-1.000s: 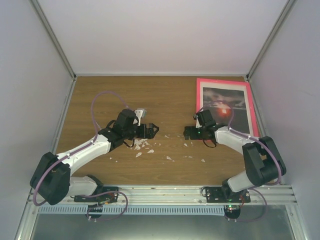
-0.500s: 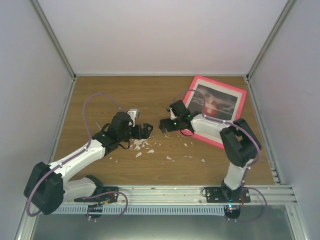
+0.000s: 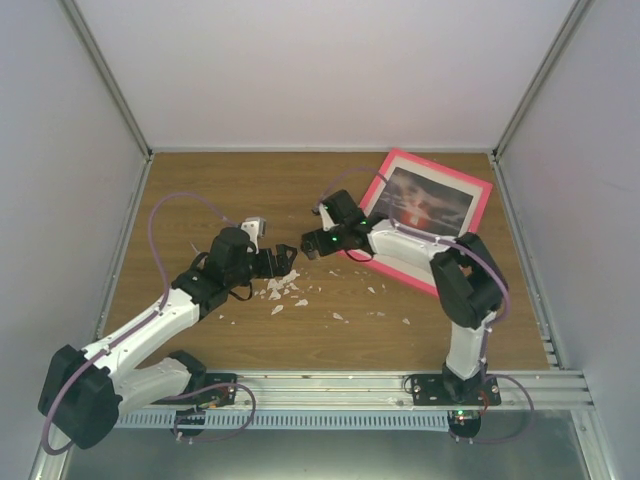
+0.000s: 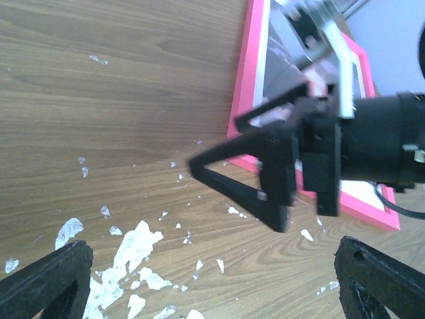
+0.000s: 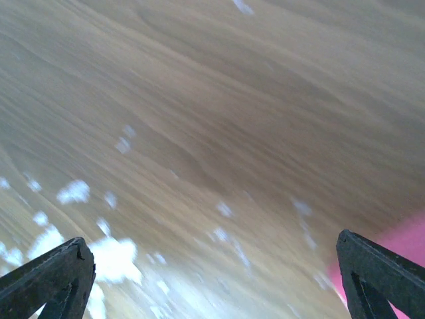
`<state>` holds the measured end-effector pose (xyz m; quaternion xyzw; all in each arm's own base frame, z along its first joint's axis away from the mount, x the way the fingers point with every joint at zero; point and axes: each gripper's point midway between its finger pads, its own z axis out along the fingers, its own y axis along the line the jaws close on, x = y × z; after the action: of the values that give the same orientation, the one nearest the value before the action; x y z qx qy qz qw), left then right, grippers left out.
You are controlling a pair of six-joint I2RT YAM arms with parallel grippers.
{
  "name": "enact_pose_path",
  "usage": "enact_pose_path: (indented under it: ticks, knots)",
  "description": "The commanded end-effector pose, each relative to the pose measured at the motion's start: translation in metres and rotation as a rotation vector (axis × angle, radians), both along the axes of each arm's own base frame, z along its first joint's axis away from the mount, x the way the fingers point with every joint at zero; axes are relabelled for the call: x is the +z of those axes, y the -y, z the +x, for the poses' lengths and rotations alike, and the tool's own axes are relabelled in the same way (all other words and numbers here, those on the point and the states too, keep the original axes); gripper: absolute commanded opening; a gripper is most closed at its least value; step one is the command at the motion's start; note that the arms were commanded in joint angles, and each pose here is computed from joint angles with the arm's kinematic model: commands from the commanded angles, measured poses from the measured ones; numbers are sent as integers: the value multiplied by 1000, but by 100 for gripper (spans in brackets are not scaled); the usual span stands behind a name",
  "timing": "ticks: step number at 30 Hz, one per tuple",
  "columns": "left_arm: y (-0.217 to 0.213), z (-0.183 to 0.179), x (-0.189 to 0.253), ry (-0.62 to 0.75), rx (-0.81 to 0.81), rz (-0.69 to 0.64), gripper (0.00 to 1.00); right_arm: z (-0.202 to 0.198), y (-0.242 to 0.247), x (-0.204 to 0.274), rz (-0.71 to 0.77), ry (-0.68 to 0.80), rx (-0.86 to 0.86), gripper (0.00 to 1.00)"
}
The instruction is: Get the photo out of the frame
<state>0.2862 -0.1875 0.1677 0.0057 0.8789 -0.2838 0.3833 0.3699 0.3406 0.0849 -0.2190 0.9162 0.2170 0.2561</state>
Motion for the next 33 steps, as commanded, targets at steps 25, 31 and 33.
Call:
enact_pose_path:
  ticks: [25, 31, 33]
  knots:
    - [0, 5, -1, 16, -9, -7, 99, -59, 193, -55, -595, -91, -60, 64]
    - [1, 5, -3, 14, -16, -7, 99, -58, 193, -61, -586, -115, -56, 53]
    - [1, 5, -3, 13, -20, -8, 99, -58, 193, -62, -587, -122, -51, 50]
